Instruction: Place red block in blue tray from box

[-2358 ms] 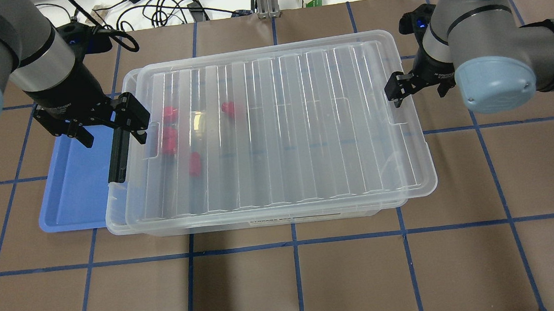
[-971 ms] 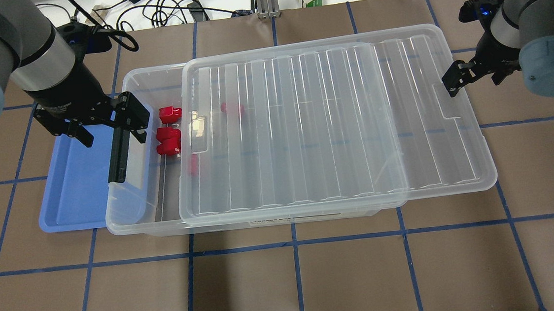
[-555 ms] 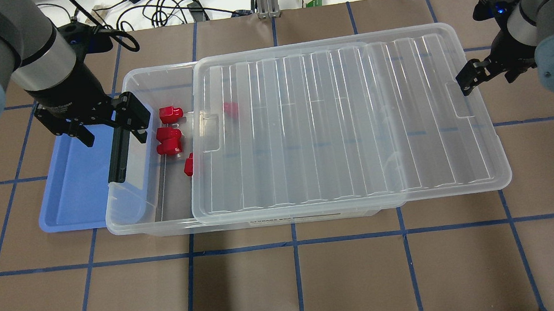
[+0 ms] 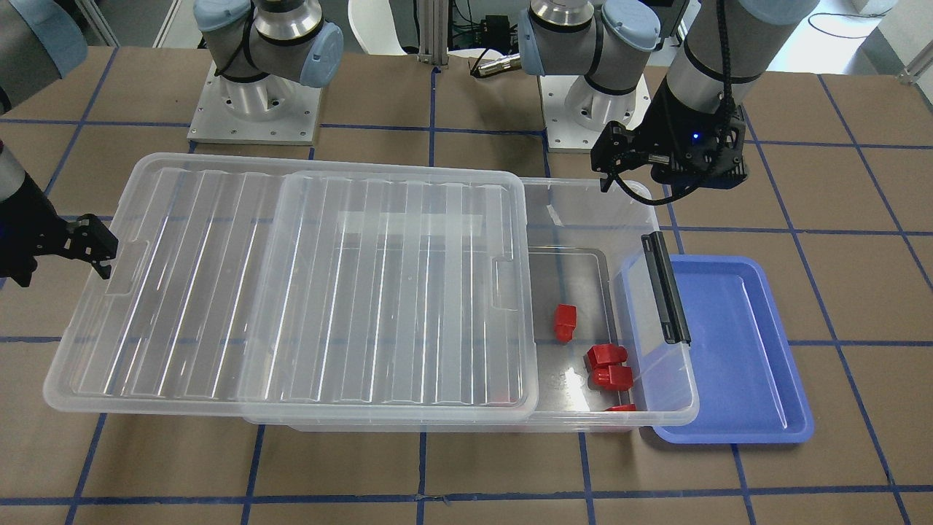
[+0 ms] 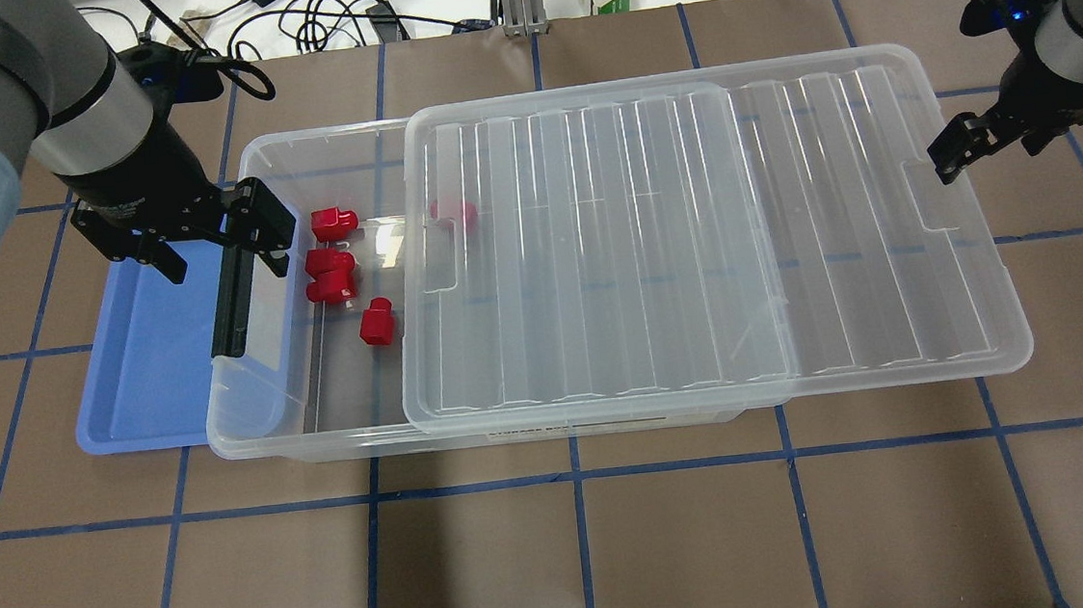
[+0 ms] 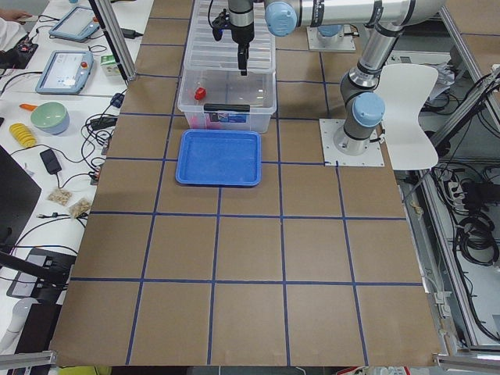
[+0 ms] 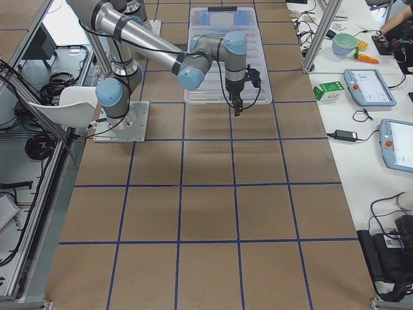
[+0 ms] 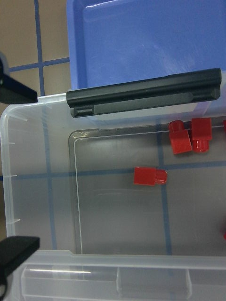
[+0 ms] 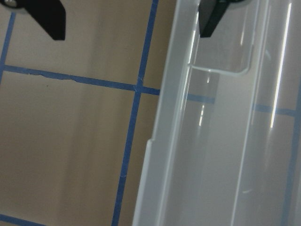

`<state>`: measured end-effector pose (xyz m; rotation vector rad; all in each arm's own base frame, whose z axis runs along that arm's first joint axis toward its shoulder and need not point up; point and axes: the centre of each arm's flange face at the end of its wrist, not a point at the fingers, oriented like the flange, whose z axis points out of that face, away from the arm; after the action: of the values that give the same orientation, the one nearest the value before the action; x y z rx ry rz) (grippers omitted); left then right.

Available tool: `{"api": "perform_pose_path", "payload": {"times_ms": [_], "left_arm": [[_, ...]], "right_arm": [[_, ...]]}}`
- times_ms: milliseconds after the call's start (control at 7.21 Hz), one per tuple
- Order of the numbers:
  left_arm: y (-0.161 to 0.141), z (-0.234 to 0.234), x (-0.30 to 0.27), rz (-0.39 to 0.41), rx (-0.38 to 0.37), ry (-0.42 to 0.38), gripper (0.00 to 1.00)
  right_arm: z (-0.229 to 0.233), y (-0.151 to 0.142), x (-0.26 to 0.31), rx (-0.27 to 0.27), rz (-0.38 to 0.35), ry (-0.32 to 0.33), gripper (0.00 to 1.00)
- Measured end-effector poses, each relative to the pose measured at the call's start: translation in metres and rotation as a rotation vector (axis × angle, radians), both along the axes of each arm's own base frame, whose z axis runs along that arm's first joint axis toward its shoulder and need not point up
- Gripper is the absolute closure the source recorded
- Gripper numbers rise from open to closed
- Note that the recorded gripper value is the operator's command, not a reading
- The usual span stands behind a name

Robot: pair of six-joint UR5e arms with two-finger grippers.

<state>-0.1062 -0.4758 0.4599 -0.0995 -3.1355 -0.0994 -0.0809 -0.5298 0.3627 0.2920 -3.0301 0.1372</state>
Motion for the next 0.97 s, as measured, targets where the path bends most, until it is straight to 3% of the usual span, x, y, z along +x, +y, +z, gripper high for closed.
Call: {"api": "perform_pose_path", "payload": {"times_ms": [832, 971], "left_arm": [[-0.010, -0.013, 0.002, 0.009, 0.027, 0.006, 0.00], [-0.017, -0.021, 0.002, 0.012, 0.035, 0.008, 0.18]], "right_arm": [[0.013, 0.011, -0.028, 0.010, -0.002, -0.001, 0.00], [0.031, 0.012, -0.027, 0.016, -0.006, -0.003, 0.00]]}}
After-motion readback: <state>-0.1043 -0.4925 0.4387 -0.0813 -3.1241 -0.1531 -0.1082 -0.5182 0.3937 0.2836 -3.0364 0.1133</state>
